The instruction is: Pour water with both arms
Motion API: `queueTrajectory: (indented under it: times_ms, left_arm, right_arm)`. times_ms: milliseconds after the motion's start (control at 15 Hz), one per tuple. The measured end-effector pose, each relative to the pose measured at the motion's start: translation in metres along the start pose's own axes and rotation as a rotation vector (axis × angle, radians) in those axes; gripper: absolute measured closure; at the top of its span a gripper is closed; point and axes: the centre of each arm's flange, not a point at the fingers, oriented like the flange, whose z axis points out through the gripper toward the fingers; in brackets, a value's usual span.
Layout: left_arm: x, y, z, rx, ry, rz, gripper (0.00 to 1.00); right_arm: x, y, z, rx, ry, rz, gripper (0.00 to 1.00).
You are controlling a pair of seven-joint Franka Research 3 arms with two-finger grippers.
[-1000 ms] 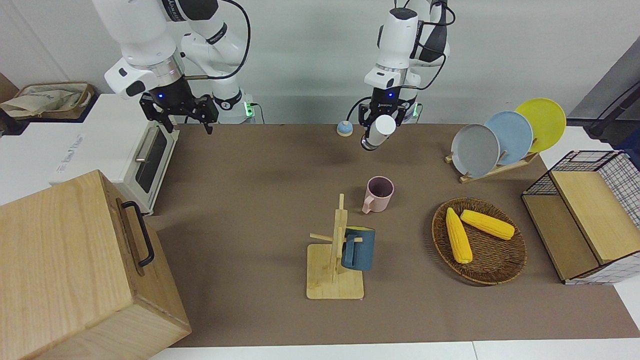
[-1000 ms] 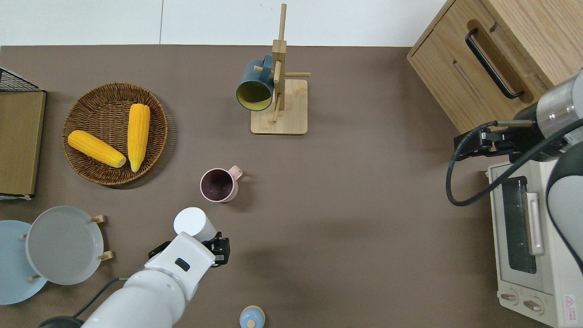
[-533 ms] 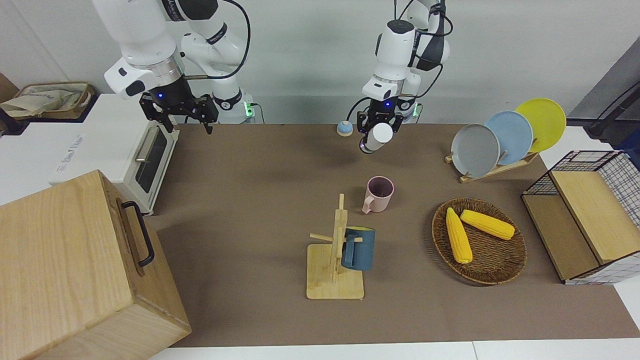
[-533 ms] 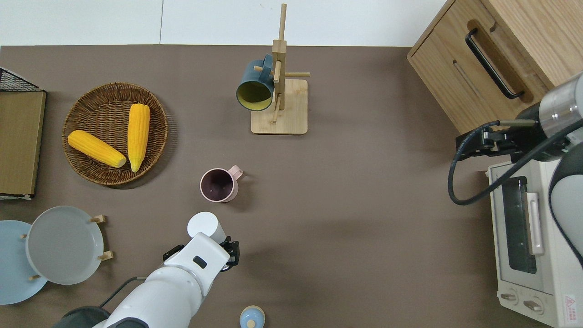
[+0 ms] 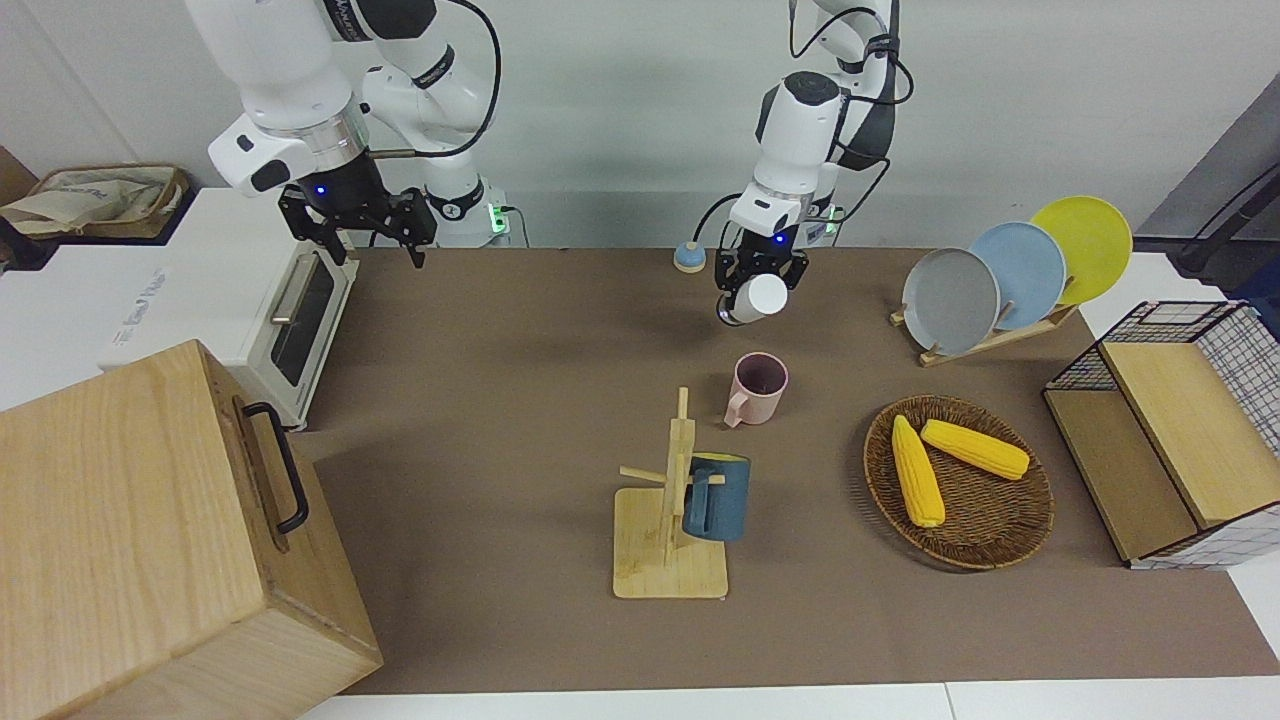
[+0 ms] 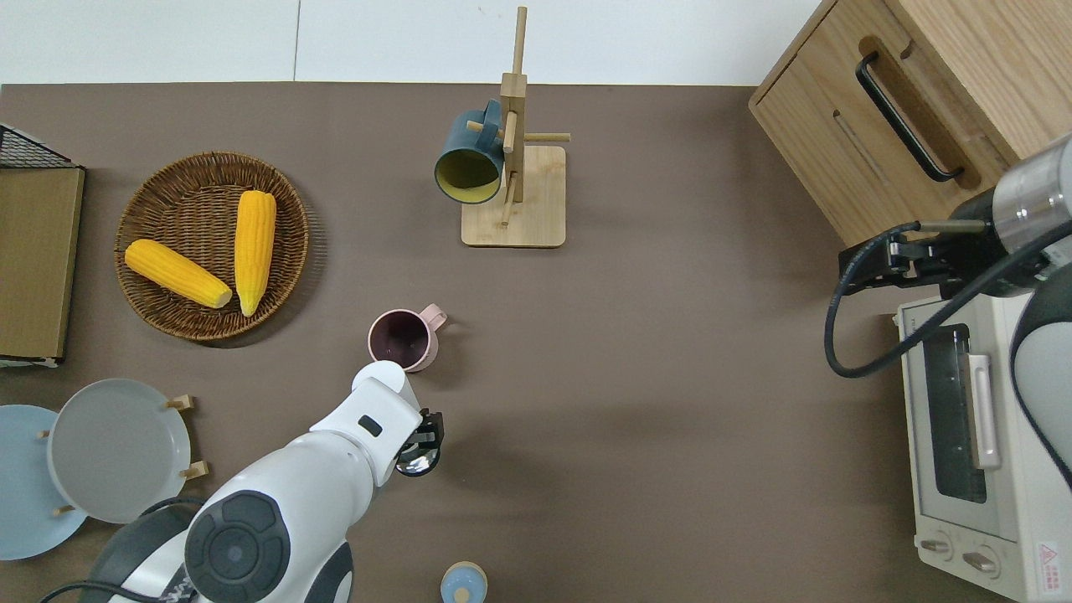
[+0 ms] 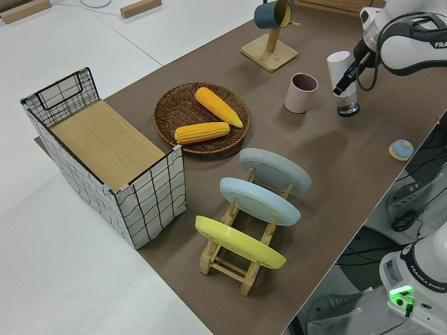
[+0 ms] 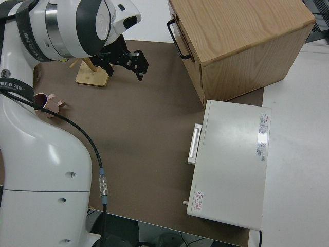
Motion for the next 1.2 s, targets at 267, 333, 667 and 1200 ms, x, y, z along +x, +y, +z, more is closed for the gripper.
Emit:
queueTrajectory:
  times_ms: [267,333,667,1200]
  left_arm:
    - [0.016,-0.005,0.009,0.003,-0.059,-0.022,0.36]
    - [0.022,-0.003,0.010,0.003,-0.087,-0.025,0.36]
    - [0.040,0.004,0.011,0.012,-0.181,-0.020,0.36]
    - [0.049,0.000,0.019,0.019,-0.242,-0.033,0.36]
  right_arm:
    - [0.000,0.000,0.000,0.000,0.000,0.000,0.00]
    - [0.000,0.000,0.000,0.000,0.000,0.000,0.00]
    - [0.000,0.000,0.000,0.000,0.000,0.000,0.00]
    - [0.000,0.000,0.000,0.000,0.000,0.000,0.00]
